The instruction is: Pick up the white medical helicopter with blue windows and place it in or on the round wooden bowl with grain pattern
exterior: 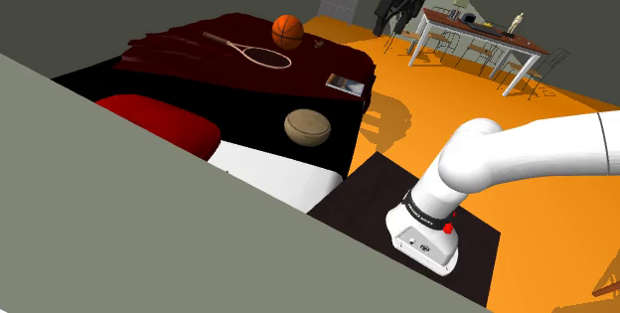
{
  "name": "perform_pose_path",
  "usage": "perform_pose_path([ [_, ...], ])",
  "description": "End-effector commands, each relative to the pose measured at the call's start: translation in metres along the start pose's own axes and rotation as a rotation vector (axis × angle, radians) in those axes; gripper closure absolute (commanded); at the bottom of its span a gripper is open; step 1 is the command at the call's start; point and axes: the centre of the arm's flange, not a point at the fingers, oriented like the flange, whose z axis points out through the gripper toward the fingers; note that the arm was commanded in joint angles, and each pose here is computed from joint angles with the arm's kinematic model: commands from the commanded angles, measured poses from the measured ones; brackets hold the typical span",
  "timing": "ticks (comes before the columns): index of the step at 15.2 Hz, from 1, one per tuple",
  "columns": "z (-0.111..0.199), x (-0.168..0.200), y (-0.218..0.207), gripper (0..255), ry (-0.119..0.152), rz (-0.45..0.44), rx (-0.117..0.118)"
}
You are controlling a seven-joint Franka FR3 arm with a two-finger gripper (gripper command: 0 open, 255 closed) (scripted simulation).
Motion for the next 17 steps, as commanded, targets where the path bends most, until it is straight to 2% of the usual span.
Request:
perform_pose_path([
  [1, 0.0, 0.0, 0.0, 0, 0.0, 0.0, 0.0],
  [17, 0.125, -0.002, -0.182, 0, -0.031, 0.082, -0.076],
])
